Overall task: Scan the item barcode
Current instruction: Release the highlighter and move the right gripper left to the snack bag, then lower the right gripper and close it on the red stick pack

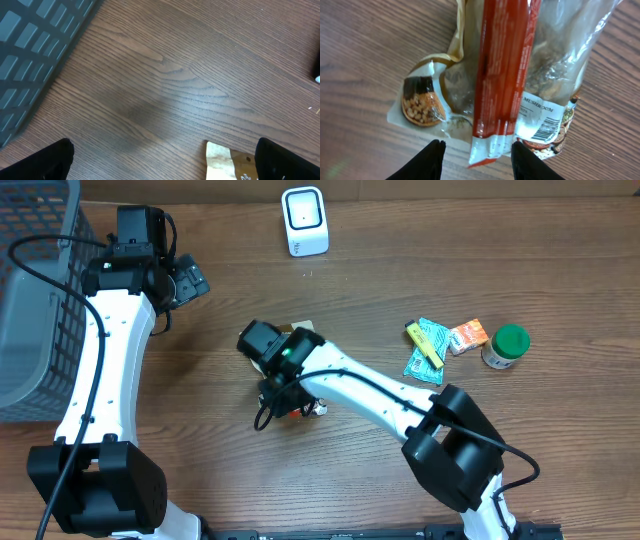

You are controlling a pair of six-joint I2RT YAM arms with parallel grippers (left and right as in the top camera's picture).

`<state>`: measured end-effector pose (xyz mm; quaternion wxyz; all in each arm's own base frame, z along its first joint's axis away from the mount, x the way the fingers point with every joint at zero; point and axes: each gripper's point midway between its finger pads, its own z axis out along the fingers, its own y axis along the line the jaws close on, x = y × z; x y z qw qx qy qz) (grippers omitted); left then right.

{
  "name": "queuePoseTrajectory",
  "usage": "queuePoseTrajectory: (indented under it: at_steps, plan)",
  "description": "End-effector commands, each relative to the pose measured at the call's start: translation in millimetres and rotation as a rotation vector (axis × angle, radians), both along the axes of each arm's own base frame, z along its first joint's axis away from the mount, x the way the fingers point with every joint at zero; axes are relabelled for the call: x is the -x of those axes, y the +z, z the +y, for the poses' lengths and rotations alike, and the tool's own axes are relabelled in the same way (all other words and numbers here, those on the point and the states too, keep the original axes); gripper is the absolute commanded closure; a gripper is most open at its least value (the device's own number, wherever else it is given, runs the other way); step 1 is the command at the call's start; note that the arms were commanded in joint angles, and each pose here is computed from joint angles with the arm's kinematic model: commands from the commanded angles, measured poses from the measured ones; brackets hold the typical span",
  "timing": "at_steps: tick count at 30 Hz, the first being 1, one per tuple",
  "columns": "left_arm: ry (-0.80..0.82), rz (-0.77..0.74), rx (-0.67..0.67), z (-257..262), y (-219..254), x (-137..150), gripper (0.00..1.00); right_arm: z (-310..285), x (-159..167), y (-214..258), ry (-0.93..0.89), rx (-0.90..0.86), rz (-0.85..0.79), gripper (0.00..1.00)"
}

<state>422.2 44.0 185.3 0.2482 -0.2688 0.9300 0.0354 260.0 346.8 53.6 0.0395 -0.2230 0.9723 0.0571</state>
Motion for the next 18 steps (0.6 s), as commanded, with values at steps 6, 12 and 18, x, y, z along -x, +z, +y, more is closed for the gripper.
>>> queuePoseTrajectory:
  at_steps: [6, 12, 18]
  plan:
    - [-0.014, -0.011, -0.012, 2, 6, 0, 0.0, -10, -18, 2, -0.145, 0.064, -0.133, 0.59]
    - [-0.014, -0.011, -0.012, 2, 6, 0, 0.0, -11, -15, -9, -0.14, 0.066, -0.132, 0.62]
    - [-0.016, -0.011, -0.012, 1, 6, 0, 0.0, -7, -14, -8, -0.133, 0.058, -0.137, 0.63]
